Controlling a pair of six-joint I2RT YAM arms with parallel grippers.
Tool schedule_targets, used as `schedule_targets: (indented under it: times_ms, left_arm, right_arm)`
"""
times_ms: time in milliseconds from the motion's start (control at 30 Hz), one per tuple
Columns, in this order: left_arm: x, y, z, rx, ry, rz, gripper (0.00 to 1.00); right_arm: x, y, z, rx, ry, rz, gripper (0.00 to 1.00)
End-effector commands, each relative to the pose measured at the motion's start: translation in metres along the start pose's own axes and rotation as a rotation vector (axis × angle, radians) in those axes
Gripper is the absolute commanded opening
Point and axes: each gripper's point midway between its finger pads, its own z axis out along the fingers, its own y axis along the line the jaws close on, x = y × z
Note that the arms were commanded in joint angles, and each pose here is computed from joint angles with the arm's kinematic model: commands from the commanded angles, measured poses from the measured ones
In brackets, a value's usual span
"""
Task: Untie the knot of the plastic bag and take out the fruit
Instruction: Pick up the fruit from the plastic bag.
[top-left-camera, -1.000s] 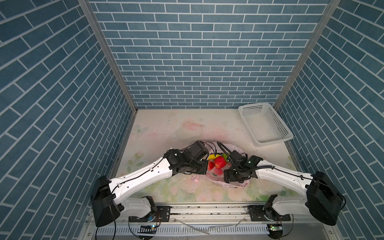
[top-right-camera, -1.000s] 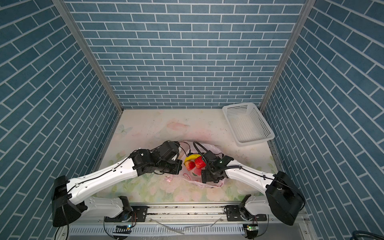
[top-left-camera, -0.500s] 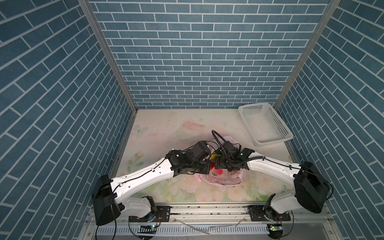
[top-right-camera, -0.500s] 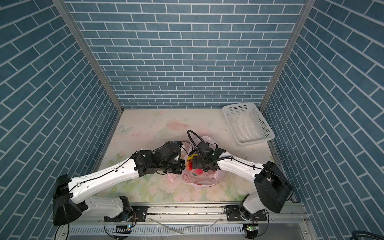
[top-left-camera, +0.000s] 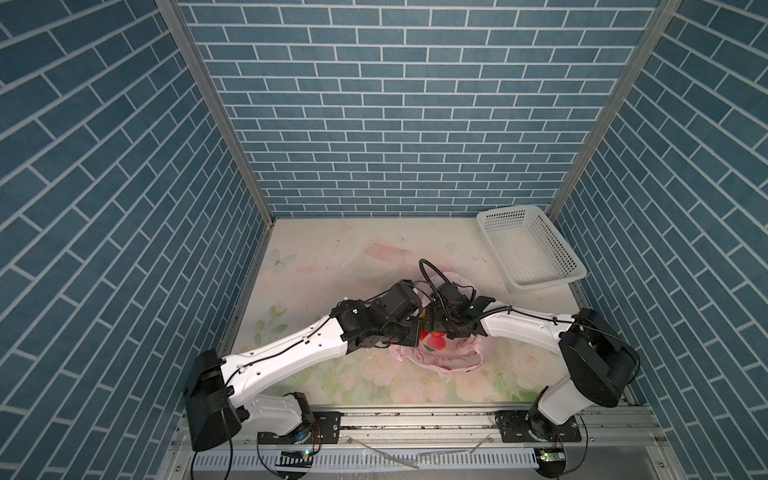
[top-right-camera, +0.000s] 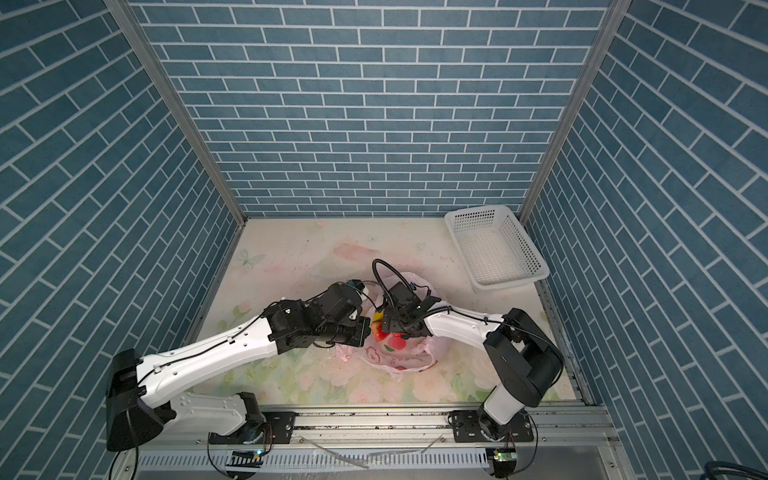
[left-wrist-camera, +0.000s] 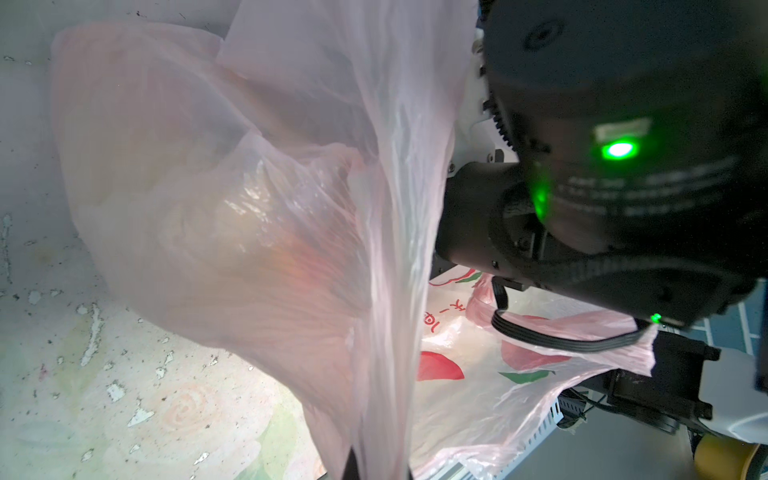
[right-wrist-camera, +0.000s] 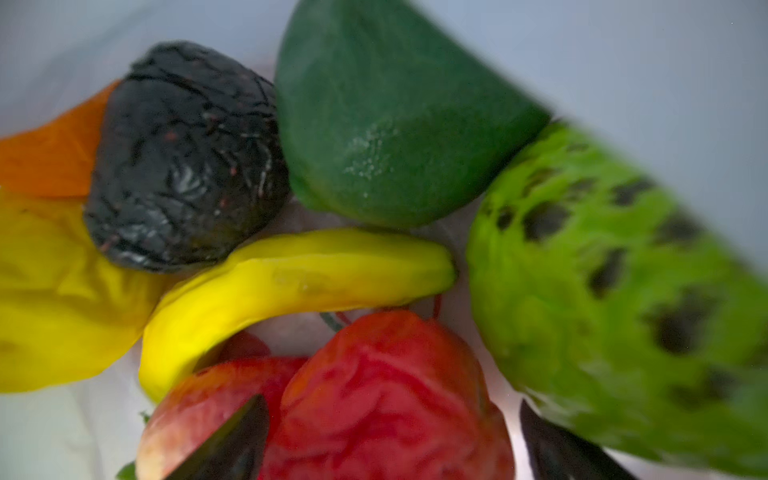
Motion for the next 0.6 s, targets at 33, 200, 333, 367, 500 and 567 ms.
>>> schedule_targets:
  times_ms: [33, 200, 333, 367, 500, 567]
  left_arm:
    - [-0.003, 0.002, -0.007, -0.019, -0.028, 0.020, 0.00]
    - [-0.005, 0.006, -0.008, -0.045, -0.030, 0.034, 0.00]
    - [-0.007, 0.006, -0.007, -0.048, -0.037, 0.033, 0.00]
    - [-0.008, 0.005, -0.007, -0.045, -0.041, 0.033, 0.00]
    - [-0.012, 0.004, -0.008, -0.042, -0.063, 0.027, 0.00]
    - [-0.013, 0.004, -0.009, -0.038, -0.076, 0.024, 0.00]
  right_arm:
    - [-0.018, 0.004, 0.003, -0.005, -0.051, 0.053, 0.82]
    - [-0.015, 0.005, 0.002, -0.023, -0.047, 0.048, 0.59]
    - [-0.013, 0.011, -0.007, -0.065, -0.039, 0.037, 0.46]
    - [-0.012, 0.013, -0.009, -0.078, -0.036, 0.032, 0.46]
    - [-0.005, 0.024, -0.028, -0.139, -0.022, -0.009, 0.45]
    - [0.000, 0.029, -0.039, -0.164, -0.025, -0.039, 0.46]
